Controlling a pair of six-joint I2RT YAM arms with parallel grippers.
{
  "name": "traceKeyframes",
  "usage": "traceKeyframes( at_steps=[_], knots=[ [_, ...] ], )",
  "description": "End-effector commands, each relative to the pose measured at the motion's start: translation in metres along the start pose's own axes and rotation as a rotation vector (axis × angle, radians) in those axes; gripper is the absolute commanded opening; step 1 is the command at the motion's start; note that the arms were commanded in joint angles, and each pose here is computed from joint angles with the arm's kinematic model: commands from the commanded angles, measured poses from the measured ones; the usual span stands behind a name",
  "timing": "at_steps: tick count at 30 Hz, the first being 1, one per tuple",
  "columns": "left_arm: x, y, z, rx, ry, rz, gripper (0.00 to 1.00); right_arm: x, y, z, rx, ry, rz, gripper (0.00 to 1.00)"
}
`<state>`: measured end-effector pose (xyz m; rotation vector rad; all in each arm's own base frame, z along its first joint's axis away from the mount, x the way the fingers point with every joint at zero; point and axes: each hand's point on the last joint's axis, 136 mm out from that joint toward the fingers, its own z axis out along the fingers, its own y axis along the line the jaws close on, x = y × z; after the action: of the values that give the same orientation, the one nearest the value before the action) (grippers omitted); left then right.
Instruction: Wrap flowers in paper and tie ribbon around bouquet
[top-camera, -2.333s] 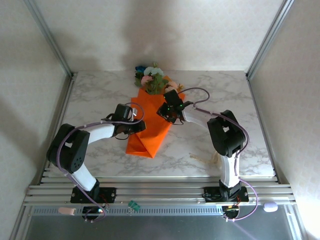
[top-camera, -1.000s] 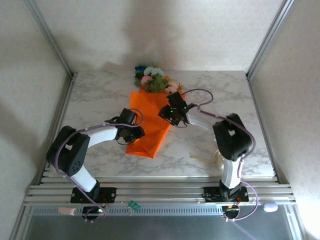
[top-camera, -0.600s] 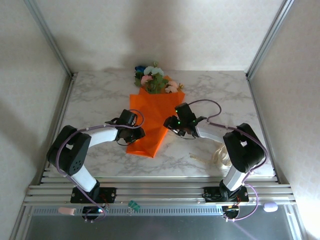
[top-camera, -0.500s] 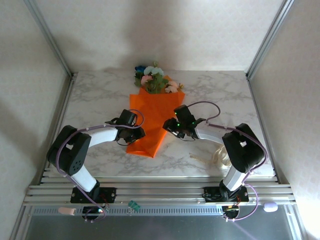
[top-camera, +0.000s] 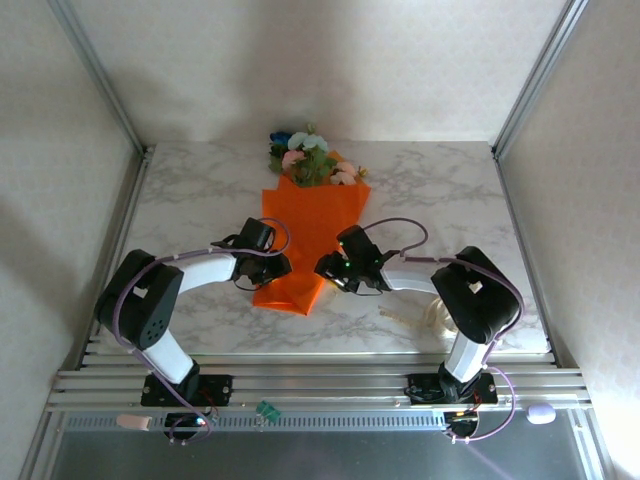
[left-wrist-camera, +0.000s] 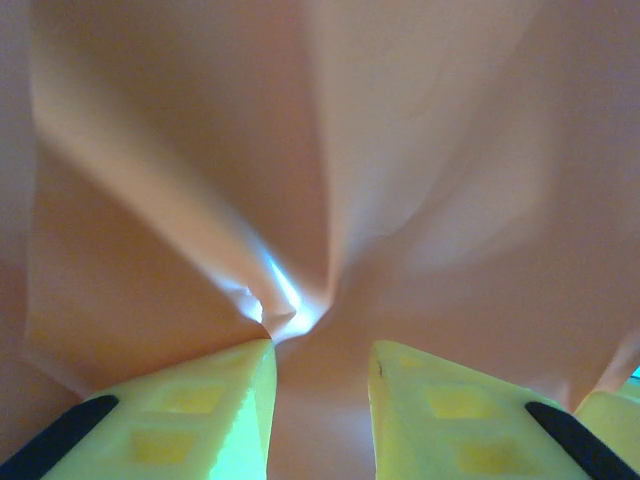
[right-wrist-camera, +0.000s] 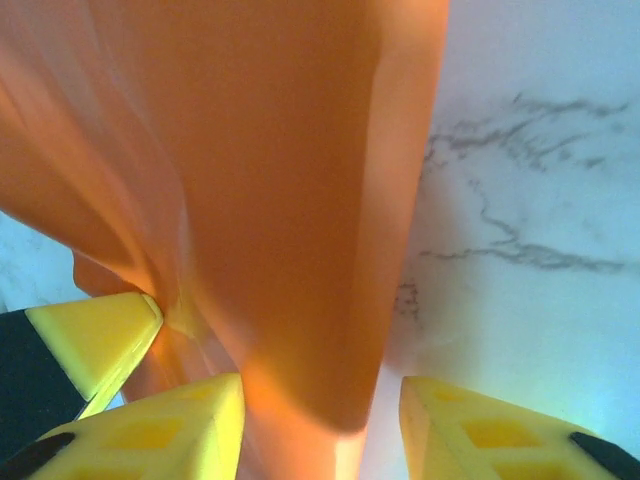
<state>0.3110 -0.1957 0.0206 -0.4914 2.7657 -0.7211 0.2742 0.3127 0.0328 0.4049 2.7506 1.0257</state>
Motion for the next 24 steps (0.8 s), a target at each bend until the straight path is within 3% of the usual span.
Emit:
traceKeyframes(
  at_steps=[1, 9, 14, 16, 18, 21, 24],
  knots=[
    [0.01, 0.006, 0.006, -0.032, 0.045, 0.023, 0.28, 0.003, -0.006, 0.01, 0.016, 0.012, 0.01, 0.36],
    [0.008, 0.006, 0.006, -0.049, 0.041, 0.035, 0.28, -0.004, -0.008, 0.01, 0.019, -0.03, 0.031, 0.0],
    [0.011, 0.018, 0.01, -0.094, 0.05, 0.038, 0.28, -0.006, -0.006, 0.003, 0.02, -0.05, 0.014, 0.01],
    [0.011, 0.019, 0.01, -0.095, 0.053, 0.041, 0.28, -0.008, -0.006, -0.001, 0.027, -0.071, 0.001, 0.28],
    [0.012, 0.018, 0.01, -0.092, 0.054, 0.046, 0.28, -0.015, -0.008, -0.004, 0.023, -0.101, 0.002, 0.41],
    [0.012, 0.017, 0.01, -0.091, 0.052, 0.045, 0.28, -0.029, -0.008, -0.001, -0.002, -0.114, 0.014, 0.42],
    [0.012, 0.017, 0.01, -0.092, 0.053, 0.049, 0.28, -0.039, -0.005, 0.004, -0.023, -0.114, 0.026, 0.34]
  ],
)
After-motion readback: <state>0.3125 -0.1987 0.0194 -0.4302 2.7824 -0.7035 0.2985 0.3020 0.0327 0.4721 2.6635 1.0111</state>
